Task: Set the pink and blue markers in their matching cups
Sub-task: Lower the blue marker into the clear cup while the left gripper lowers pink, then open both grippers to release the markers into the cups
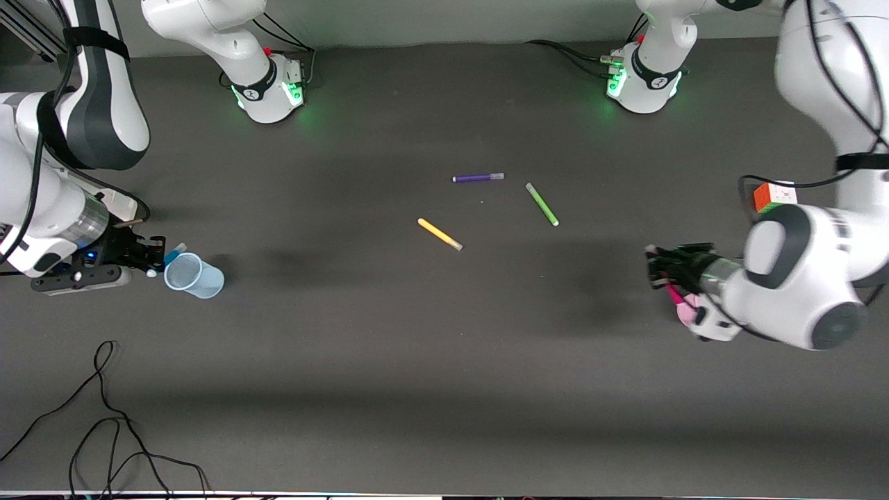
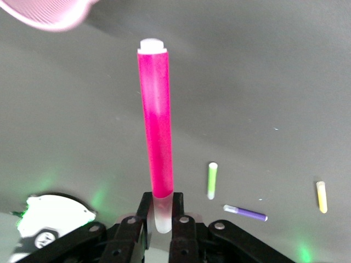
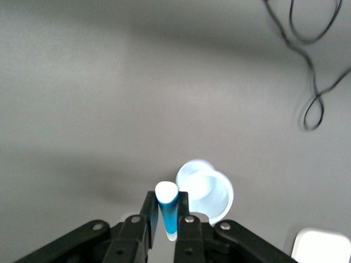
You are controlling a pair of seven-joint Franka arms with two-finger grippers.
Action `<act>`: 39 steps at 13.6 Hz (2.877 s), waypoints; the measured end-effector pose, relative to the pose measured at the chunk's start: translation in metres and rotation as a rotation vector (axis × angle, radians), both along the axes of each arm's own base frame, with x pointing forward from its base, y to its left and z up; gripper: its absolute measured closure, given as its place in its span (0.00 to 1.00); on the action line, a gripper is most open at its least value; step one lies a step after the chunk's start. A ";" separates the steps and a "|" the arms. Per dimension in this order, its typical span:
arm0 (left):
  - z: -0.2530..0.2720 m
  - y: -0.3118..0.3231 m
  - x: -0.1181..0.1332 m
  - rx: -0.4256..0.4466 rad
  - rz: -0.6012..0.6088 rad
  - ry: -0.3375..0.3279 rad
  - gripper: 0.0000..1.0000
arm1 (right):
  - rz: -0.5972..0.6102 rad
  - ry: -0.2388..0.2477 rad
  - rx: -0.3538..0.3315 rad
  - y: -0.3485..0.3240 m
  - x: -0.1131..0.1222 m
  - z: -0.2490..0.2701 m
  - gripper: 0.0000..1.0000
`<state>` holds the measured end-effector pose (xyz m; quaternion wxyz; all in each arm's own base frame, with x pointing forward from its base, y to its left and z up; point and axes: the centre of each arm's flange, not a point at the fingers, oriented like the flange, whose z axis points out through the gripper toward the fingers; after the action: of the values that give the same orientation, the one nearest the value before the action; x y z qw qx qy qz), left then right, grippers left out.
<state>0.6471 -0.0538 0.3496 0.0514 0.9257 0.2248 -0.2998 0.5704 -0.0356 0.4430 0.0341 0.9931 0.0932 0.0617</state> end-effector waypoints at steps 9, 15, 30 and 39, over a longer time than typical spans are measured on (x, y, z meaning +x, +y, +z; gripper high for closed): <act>-0.044 0.121 -0.008 -0.143 0.012 0.052 0.83 | 0.120 -0.195 -0.043 -0.046 -0.055 -0.093 0.82; -0.067 0.122 -0.009 -0.213 0.053 0.081 0.83 | 0.098 -0.198 -0.028 -0.046 -0.059 -0.101 0.82; -0.073 0.121 -0.004 -0.245 0.008 0.047 0.03 | 0.092 -0.097 0.002 -0.045 -0.045 -0.075 0.00; 0.030 0.063 -0.002 0.021 -0.238 -0.080 0.01 | 0.005 0.017 0.088 0.039 -0.048 0.119 0.00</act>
<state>0.6452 0.0090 0.3798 0.0145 0.9576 0.1144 -0.2640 0.5221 0.0031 0.5615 -0.0107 0.9939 0.0931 0.0577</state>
